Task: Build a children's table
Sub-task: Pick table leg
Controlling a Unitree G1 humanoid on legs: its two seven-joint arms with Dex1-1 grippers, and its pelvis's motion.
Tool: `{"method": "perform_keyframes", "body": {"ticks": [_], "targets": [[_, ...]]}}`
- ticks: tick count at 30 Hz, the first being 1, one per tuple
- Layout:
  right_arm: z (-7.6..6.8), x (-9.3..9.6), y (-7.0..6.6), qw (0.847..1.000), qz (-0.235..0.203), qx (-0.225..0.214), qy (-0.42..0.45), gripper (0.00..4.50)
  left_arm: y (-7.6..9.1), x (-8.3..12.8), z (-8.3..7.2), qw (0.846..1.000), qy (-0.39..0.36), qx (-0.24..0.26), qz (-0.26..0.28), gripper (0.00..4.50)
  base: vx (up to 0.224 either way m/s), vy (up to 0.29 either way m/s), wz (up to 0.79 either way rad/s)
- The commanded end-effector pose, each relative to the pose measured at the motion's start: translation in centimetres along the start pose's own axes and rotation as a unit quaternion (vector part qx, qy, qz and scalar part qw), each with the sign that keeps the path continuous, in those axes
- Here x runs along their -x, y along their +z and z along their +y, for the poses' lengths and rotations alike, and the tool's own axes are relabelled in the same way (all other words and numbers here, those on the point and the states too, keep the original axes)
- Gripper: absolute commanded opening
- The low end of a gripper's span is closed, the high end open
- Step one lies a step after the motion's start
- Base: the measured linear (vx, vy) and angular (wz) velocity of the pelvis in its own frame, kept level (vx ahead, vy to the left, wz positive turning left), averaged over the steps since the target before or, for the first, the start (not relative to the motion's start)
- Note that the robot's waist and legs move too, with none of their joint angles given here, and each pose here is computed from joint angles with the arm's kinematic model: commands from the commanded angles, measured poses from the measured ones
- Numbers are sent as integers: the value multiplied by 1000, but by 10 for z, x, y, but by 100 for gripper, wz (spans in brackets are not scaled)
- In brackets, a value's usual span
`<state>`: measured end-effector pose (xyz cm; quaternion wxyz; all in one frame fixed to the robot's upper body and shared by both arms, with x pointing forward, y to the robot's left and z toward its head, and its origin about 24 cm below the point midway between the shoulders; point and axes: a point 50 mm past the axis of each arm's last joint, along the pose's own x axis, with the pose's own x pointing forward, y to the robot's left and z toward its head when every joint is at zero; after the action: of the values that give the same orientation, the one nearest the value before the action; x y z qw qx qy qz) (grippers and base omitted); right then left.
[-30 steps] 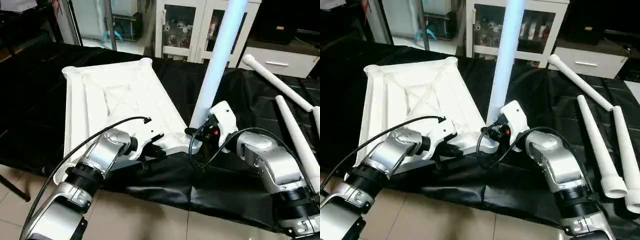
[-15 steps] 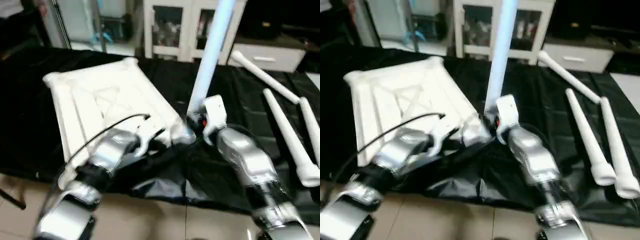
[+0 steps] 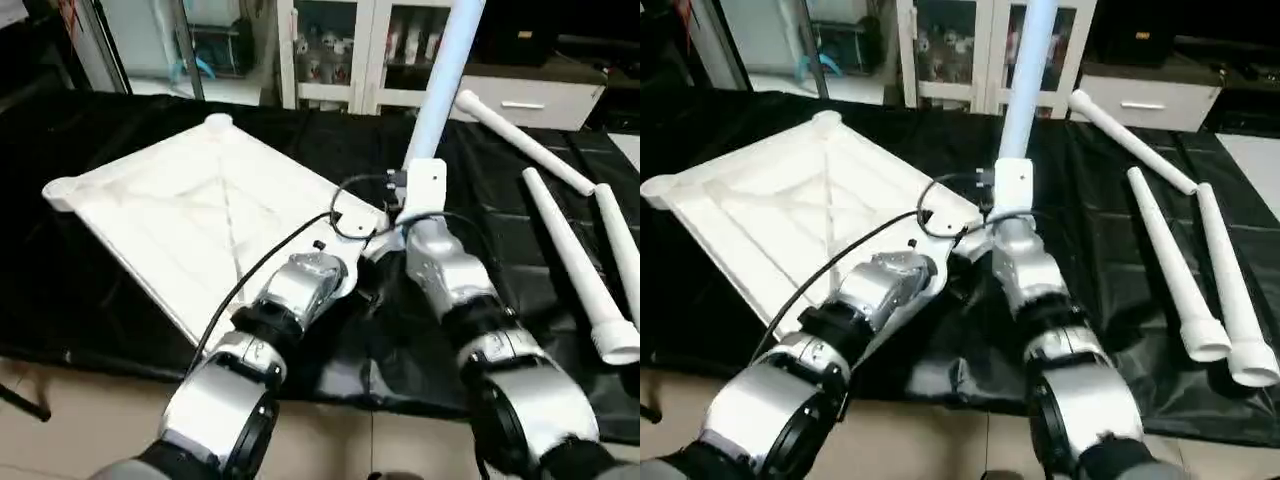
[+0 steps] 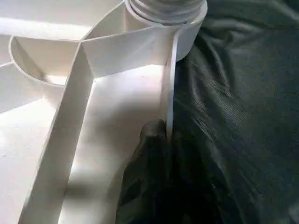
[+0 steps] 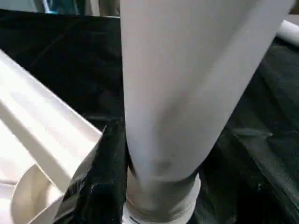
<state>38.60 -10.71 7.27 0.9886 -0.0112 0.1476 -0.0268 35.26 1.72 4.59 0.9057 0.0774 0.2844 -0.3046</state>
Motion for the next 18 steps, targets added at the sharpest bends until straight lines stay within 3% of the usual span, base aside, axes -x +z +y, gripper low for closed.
{"method": "perform_keyframes", "body": {"ticks": [1, 8, 11, 12, 14, 15, 18], "targets": [[-19, 5, -58, 993, 112, 8, -49, 186, 11, 6, 22, 996, 70, 24, -50, 0, 0, 0, 0], [-17, 3, -56, 994, 104, -7, -43, 186, 9, 6, 26, 996, 71, 24, -47, 0, 0, 0, 0], [-11, 1, -48, 997, 76, -10, -3, 186, 9, 6, 27, 996, 69, 23, -47, 0, 0, 0, 0], [-10, 1, -44, 998, 63, -14, 4, 242, 8, 6, 27, 996, 67, 21, -47, 0, 0, 0, 0], [-10, 1, -43, 998, 62, -14, 4, 256, 8, 6, 27, 996, 67, 21, -47, 0, 0, 0, 0], [-10, -1, -35, 999, 42, -21, 15, 261, 8, 6, 28, 997, 62, 16, -47, 0, 0, 0, 0], [-11, -1, -30, 999, 28, -23, 25, 300, 7, 7, 30, 997, 58, 10, -45, 0, 0, 0, 0]]}}
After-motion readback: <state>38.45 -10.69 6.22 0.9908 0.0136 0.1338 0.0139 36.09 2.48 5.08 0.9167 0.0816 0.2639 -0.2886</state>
